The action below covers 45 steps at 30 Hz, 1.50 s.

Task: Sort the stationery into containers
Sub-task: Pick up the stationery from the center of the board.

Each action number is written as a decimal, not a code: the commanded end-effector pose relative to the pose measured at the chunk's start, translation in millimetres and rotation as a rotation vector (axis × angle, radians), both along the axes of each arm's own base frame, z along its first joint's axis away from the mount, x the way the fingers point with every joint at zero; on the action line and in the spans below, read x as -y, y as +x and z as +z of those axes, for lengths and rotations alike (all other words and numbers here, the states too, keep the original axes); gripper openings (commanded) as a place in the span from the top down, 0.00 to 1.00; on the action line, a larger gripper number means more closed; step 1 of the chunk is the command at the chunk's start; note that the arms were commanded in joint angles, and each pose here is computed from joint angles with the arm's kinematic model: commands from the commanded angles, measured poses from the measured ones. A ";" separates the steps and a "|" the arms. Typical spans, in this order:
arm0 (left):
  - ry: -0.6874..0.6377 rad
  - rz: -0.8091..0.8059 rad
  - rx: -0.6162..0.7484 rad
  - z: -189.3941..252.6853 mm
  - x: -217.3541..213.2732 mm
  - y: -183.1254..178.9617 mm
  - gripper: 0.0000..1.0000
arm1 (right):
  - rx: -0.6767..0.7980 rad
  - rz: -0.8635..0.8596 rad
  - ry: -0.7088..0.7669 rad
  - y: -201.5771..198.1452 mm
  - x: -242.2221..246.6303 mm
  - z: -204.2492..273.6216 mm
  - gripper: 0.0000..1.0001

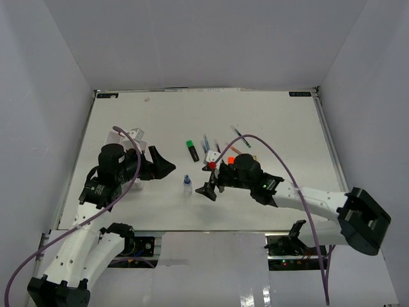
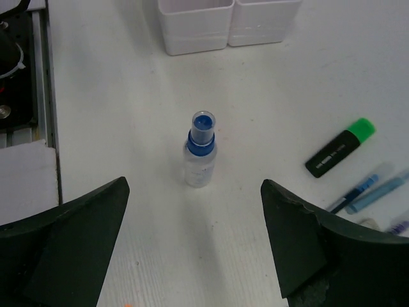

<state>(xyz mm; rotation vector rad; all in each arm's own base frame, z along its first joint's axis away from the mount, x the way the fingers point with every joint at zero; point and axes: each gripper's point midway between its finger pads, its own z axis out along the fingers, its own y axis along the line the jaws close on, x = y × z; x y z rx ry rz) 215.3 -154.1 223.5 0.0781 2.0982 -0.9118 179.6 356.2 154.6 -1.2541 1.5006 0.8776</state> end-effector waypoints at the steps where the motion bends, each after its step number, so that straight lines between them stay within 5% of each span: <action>1: -0.011 0.023 0.011 11.1 5.6 10.2 0.02 | 0.028 -0.153 -0.043 9.5 36.6 -0.3 0.10; 13: 0.112 0.079 -0.034 -2.2 51.6 23.1 0.02 | 0.077 -0.550 0.018 31.6 127.7 18.0 0.10; 29: 0.271 0.190 -0.205 -61.3 60.9 19.3 0.02 | 0.095 -0.623 0.026 34.8 146.1 20.4 0.10; 45: 0.298 0.177 -0.298 -82.1 73.7 17.1 0.23 | 0.087 -0.644 0.004 37.5 150.2 11.2 0.10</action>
